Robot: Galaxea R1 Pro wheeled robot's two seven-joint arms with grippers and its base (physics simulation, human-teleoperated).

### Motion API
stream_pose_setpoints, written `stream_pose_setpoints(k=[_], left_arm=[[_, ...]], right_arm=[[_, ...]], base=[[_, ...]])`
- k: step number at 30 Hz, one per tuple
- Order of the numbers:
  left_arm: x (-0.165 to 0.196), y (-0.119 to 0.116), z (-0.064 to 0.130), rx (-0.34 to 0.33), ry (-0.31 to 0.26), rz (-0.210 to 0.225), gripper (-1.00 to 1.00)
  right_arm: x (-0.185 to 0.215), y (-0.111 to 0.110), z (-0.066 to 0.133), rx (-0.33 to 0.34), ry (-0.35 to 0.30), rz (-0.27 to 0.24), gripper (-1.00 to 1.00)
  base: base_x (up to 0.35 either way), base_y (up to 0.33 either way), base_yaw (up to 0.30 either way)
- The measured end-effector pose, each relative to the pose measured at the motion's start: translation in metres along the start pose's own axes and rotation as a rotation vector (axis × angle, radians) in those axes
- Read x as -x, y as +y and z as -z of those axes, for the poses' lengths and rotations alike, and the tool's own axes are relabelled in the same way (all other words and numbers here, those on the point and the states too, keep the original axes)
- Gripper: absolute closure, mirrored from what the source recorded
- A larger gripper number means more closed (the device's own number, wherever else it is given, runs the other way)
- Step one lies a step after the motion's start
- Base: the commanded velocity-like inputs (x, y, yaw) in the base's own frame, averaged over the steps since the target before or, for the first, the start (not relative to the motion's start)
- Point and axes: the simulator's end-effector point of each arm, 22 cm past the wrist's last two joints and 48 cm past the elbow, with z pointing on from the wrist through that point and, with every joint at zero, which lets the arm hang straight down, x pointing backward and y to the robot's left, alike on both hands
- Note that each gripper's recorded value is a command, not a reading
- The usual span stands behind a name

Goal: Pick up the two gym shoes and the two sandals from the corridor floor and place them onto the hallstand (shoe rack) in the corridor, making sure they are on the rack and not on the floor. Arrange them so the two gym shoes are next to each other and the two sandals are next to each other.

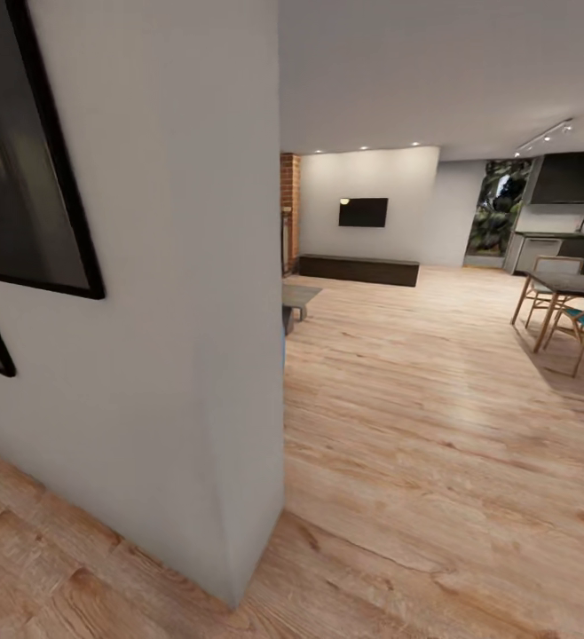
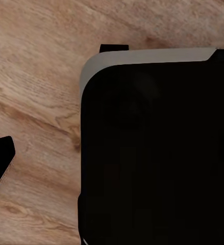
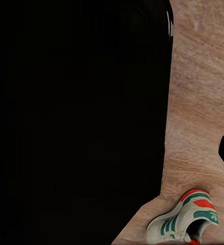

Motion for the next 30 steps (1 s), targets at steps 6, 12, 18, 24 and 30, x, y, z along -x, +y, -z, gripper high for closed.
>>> stream_pose_setpoints(k=[6,12,18,24,30], left_arm=[[0.0,-0.0001,0.0,-0.001,0.0,0.003,-1.0],[0.0,0.0001,0.0,-0.001,0.0,0.003,-1.0],[0.0,0.0,0.0,-0.001,0.0,0.002,-1.0],[0.0001,-0.0001,0.0,-0.001,0.0,-0.004,-1.0],[0.0001,-0.0001,0.0,-0.001,0.0,-0.005,-1.0]], right_arm=[[0.0,-0.0001,0.0,-0.001,0.0,0.0,-1.0],[0.0,0.0,0.0,0.0,0.0,0.0,-1.0],[-0.0001,0.0,0.0,0.0,0.0,0.0,-1.0],[0.0002,-0.0001,0.0,0.0,0.0,0.0,-1.0],[0.0001,-0.0002,0.0,-0.001,0.0,0.0,-1.0]], base=[[-0.012,0.009,-0.285],[-0.16,0.146,-0.285],[-0.224,0.22,-0.285],[-0.236,0.226,-0.285],[-0.249,0.221,-0.285]])
